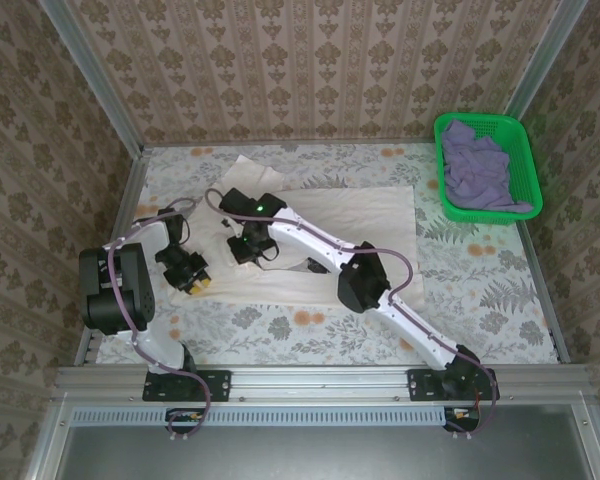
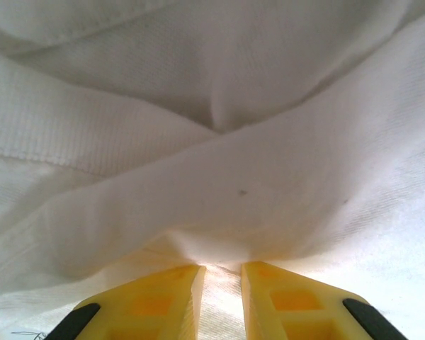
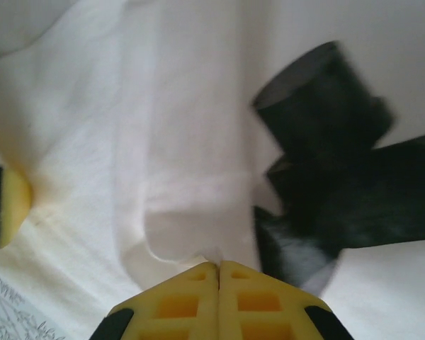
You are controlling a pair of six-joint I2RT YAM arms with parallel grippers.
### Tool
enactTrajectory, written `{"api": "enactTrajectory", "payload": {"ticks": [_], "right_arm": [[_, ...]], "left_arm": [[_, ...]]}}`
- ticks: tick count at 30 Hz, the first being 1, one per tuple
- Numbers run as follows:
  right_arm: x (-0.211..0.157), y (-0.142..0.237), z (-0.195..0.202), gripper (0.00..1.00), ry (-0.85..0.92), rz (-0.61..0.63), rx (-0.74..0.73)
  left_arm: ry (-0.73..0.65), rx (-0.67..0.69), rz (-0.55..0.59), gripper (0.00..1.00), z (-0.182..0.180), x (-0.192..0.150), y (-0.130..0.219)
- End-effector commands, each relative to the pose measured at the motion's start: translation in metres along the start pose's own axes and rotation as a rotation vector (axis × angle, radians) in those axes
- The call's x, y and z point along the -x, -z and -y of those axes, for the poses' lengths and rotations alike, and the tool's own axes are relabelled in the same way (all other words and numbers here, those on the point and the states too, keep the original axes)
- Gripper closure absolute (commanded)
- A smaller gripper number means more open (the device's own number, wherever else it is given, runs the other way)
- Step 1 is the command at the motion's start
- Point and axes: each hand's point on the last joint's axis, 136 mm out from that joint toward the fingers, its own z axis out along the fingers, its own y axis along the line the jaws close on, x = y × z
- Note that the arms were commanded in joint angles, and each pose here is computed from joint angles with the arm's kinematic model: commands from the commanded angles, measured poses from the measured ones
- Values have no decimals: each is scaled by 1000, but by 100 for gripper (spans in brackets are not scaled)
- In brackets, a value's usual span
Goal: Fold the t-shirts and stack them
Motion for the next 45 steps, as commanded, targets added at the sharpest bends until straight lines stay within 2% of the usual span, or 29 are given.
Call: {"api": "enactTrajectory", "payload": {"ticks": [1, 9, 14, 22, 26, 30, 33, 35, 38, 41, 45], "right_arm": [[29, 47, 23, 100, -115, 102, -35], [25, 42, 79, 100, -298, 61, -121], [14, 35, 95, 100, -352, 16, -159], [-3, 39, 113, 68, -384, -26, -262], [-1, 67, 123, 60, -396, -10, -286], [-8, 107, 134, 57, -362, -14, -341], [-29, 134, 148, 56, -369, -31, -337], [-47, 146, 165, 53, -463, 28, -260], [-95, 160, 201, 53, -625, 61, -182], [-143, 179, 213, 53, -653, 88, -180], [-206, 170, 206, 60, -796, 127, -63]], "left_arm": [[8, 88, 7, 78, -19, 3, -7], [3, 128, 23, 78, -26, 4, -5], [-1, 162, 33, 78, -32, 5, -4], [14, 254, 120, 78, -50, 13, 16], [19, 227, 164, 73, -45, 16, 31], [11, 172, 246, 65, -31, 21, 57], [-16, 133, 322, 61, -18, 22, 81], [-56, 99, 359, 58, -6, 21, 92], [-136, 42, 374, 56, 14, 11, 98], [-232, -34, 332, 56, 34, -6, 90], [-293, -57, 220, 63, 42, -33, 62]]}}
